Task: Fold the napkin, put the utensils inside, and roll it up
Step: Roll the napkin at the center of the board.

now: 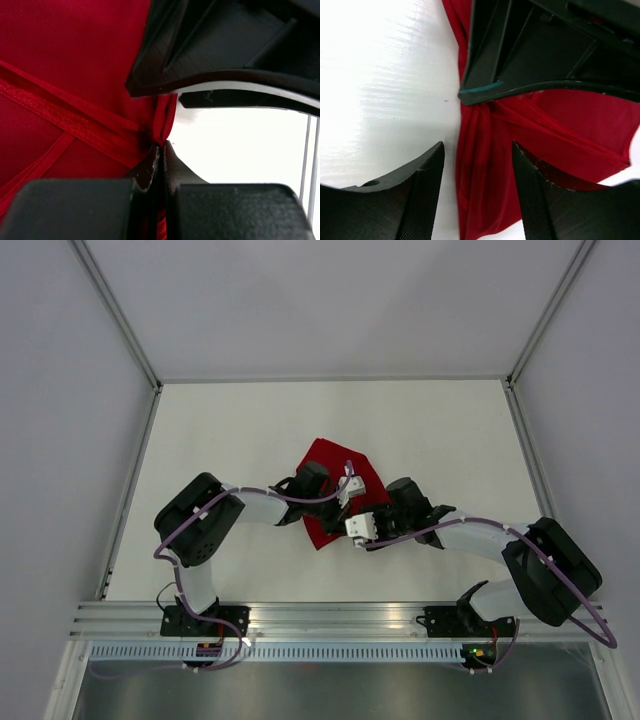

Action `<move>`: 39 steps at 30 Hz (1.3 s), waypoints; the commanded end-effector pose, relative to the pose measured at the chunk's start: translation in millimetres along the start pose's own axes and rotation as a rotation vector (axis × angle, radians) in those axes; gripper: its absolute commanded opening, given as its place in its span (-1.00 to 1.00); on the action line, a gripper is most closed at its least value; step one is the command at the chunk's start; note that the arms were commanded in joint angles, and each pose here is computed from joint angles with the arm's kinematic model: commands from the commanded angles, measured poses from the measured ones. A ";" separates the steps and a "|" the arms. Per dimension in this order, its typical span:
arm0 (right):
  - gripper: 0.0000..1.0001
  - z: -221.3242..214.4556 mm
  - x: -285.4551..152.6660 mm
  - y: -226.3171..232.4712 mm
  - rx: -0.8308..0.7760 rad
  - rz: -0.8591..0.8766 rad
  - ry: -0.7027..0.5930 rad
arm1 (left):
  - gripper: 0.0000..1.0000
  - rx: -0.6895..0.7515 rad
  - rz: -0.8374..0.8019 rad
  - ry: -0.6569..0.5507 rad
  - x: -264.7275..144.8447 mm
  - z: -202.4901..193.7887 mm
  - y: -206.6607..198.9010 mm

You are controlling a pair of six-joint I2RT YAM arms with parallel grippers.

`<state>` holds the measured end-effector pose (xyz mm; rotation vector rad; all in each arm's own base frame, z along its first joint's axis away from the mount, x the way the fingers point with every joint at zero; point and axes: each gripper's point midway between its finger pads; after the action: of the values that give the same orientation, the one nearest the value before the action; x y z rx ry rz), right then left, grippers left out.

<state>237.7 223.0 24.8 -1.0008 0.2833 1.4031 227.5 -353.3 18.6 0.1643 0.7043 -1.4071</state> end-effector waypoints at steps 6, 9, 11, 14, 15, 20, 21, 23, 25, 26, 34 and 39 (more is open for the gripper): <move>0.18 -11.0 11.7 14.8 -0.113 0.049 0.049 | -0.95 -0.099 -0.074 0.062 1.7 -20.8 -10.0; 0.06 -13.1 14.4 17.8 -0.125 0.081 0.069 | -0.95 -0.100 -0.078 0.065 0.8 -19.7 -10.3; -0.06 -13.1 14.5 21.3 -0.133 0.106 0.074 | -0.95 -0.099 -0.079 0.060 -0.8 -17.8 -9.1; -0.25 -13.6 14.5 25.9 -0.138 0.133 0.087 | -0.95 -0.096 -0.085 0.046 -2.5 -12.2 -9.1; -0.35 -14.2 14.3 26.2 -0.138 0.136 0.092 | -0.95 -0.092 -0.089 0.039 -3.1 -9.6 -9.4; -0.68 -16.2 12.7 33.2 -0.126 0.184 0.117 | -0.95 -0.076 -0.087 0.015 -6.5 -3.1 -10.2; -0.72 -16.7 12.1 34.8 -0.124 0.193 0.122 | -0.92 -0.071 -0.084 0.009 -7.0 -1.8 -10.2; -0.81 -17.3 10.2 37.4 -0.114 0.209 0.129 | -0.82 -0.075 -0.067 0.002 -8.9 -1.4 -8.7; -0.85 -16.9 8.5 40.8 -0.099 0.221 0.129 | -0.64 -0.074 -0.059 -0.021 -10.1 3.8 -8.2; -0.87 -16.0 7.4 41.5 -0.091 0.221 0.127 | -0.59 -0.078 -0.060 -0.029 -11.0 4.6 -8.8; -0.91 -8.9 3.1 53.5 0.000 0.263 0.104 | -0.21 -0.104 -0.017 -0.156 -22.2 29.2 -6.2; -0.95 -6.0 2.5 57.5 0.035 0.278 0.092 | -0.18 -0.079 0.044 -0.207 -33.9 41.5 -3.3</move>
<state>222.1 229.3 13.1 -1.1073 0.3519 1.5236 223.3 -339.8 34.5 0.0026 0.7210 -1.3581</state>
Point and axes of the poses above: each gripper's point midway between its finger pads, its own x axis out along the fingers, its own y axis along the line the jaws close on, z = x × y, and after that the axes turned 2 degrees about x, right-handed
